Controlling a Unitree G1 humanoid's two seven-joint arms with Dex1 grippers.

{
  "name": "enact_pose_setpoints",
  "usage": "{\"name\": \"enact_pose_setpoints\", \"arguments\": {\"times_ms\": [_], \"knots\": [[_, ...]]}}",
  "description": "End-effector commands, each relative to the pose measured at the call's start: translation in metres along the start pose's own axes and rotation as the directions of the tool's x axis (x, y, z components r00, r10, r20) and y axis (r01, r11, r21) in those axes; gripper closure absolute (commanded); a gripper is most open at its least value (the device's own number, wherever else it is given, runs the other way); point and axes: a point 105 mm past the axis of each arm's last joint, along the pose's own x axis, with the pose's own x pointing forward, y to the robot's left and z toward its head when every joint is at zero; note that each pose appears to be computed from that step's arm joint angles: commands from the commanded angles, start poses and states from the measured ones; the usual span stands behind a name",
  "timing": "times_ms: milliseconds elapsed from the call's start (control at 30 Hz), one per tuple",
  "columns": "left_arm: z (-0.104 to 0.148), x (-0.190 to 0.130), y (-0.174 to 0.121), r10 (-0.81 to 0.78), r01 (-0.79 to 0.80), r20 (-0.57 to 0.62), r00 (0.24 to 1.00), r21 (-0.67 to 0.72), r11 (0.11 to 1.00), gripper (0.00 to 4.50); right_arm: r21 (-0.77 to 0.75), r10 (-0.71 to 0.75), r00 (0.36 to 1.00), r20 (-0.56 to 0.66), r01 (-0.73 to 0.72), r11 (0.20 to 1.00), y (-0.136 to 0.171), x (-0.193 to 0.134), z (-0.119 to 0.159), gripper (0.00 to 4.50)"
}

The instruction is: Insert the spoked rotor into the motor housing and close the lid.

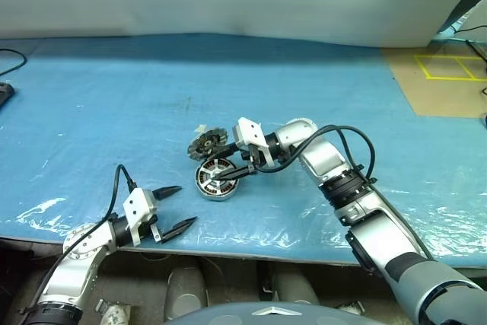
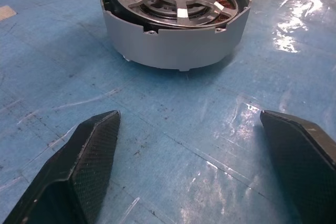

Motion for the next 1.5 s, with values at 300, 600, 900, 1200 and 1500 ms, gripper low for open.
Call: {"name": "enact_pose_setpoints", "arguments": {"times_ms": [300,600,900,1200,1500], "knots": [[0.001,-0.002,0.000,0.011,-0.011,-0.006,1.000,0.001,1.000,0.00,0.062,-0.046,0.998,-0.037,0.048,0.997,-0.010,0.007,-0.019,4.49],[0.002,-0.002,-0.004,0.008,-0.008,-0.002,1.000,-0.008,1.000,0.00,0.119,-0.045,0.998,0.040,0.040,0.992,-0.003,0.007,-0.013,4.49],[0.003,0.001,-0.004,-0.002,0.002,0.000,1.000,-0.011,1.000,0.00,0.122,-0.101,0.991,0.091,0.089,0.989,-0.017,0.003,0.008,4.49],[0.004,-0.001,-0.003,0.010,-0.010,0.000,1.000,-0.008,1.000,0.00,0.073,-0.120,0.989,-0.081,0.126,0.989,-0.018,0.007,-0.031,4.49],[0.010,-0.003,0.000,0.046,-0.046,0.029,0.999,-0.022,0.999,0.00,0.046,-0.108,0.991,-0.079,0.112,0.993,-0.012,0.010,-0.036,4.49]]}}
